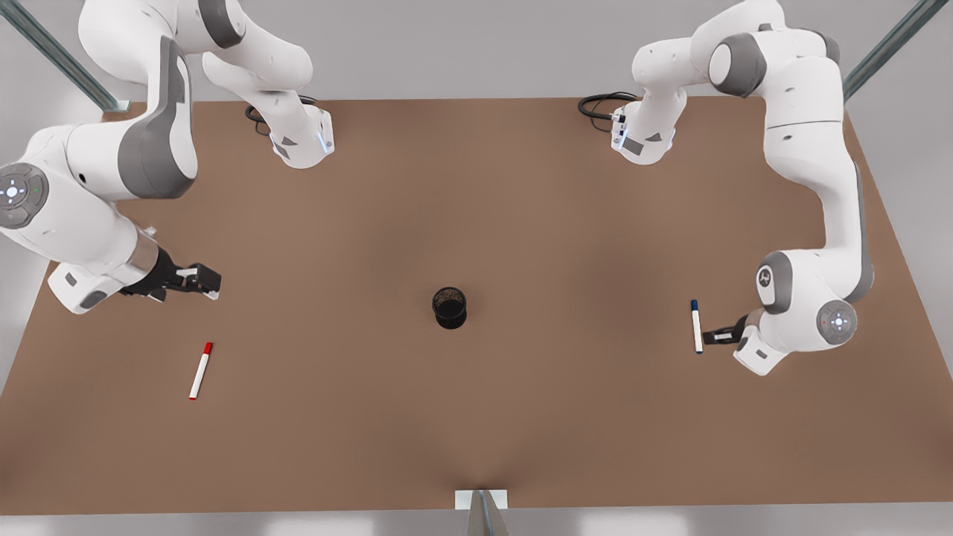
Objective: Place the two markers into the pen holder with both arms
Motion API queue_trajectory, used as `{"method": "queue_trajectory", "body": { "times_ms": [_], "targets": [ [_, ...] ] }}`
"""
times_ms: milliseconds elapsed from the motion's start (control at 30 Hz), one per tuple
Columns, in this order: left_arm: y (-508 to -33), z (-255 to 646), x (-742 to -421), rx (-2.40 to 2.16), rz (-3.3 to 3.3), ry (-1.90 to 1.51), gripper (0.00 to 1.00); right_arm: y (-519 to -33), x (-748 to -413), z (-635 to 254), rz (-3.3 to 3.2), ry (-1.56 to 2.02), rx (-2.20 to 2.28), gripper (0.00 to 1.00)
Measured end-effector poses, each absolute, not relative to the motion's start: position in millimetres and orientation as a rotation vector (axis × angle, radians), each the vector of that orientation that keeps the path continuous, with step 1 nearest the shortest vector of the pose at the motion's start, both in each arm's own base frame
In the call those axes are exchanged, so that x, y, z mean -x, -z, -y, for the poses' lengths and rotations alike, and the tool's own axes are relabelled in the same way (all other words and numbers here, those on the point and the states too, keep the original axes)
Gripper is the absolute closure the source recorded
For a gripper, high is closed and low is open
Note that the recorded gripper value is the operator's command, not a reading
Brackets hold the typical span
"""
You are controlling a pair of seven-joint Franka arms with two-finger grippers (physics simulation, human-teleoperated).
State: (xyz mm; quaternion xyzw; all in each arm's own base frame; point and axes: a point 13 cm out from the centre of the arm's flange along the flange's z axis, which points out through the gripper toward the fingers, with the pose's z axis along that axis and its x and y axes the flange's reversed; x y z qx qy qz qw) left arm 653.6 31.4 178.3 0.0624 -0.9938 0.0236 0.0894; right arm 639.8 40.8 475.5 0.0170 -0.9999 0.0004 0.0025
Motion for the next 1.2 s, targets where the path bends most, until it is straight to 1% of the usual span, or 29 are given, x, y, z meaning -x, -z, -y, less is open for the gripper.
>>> {"method": "queue_trajectory", "body": {
  "times_ms": [100,167,267,300,333,400,433,533,600,667,900,967,1033,1100,1167,1200],
  "targets": [
    [-160,-33,-657,-0.171,2.97,-0.071,0.41,-465,-645,-36,3.129,0.002,-0.038,0.0],
    [-149,-37,-659,-0.142,2.976,-0.055,0.41,-437,-657,-31,3.11,0.007,-0.022,0.0],
    [-120,-46,-645,-0.115,2.958,-0.047,0.41,-362,-680,-14,3.052,0.02,0.018,0.0],
    [-110,-49,-639,-0.109,2.956,-0.047,0.41,-327,-687,-7,3.022,0.023,0.033,0.0],
    [-102,-52,-637,-0.101,2.96,-0.048,0.41,-294,-693,7,3.003,0.03,0.061,0.0],
    [-89,-52,-635,-0.073,2.971,-0.05,0.41,-245,-705,27,2.993,0.03,0.1,0.0],
    [-83,-51,-632,-0.058,2.974,-0.051,0.41,-224,-711,38,2.998,0.02,0.115,0.0],
    [-69,-51,-632,-0.022,2.997,-0.055,0.41,-179,-723,70,3.02,-0.007,0.15,0.0],
    [-64,-51,-636,-0.002,3.017,-0.056,0.42,-152,-725,93,3.027,-0.004,0.179,0.0],
    [-63,-51,-641,0.024,3.036,-0.057,0.43,-128,-720,121,3.022,0.006,0.219,0.0],
    [-51,-52,-648,0.103,3.066,-0.06,0.43,-43,-712,165,3.028,-0.024,0.209,0.0],
    [-51,-52,-650,0.121,3.071,-0.06,0.47,-32,-713,169,3.042,-0.037,0.186,0.26],
    [-48,-53,-650,0.137,3.071,-0.06,0.53,-32,-718,170,3.063,-0.047,0.163,0.5],
    [-47,-53,-650,0.152,3.073,-0.06,0.54,-33,-722,170,3.078,-0.051,0.142,0.61],
    [-47,-53,-651,0.164,3.074,-0.061,0.58,-33,-723,171,3.085,-0.058,0.124,0.67],
    [-47,-53,-651,0.17,3.075,-0.061,0.59,-34,-724,171,3.087,-0.06,0.116,0.73]
  ]
}}
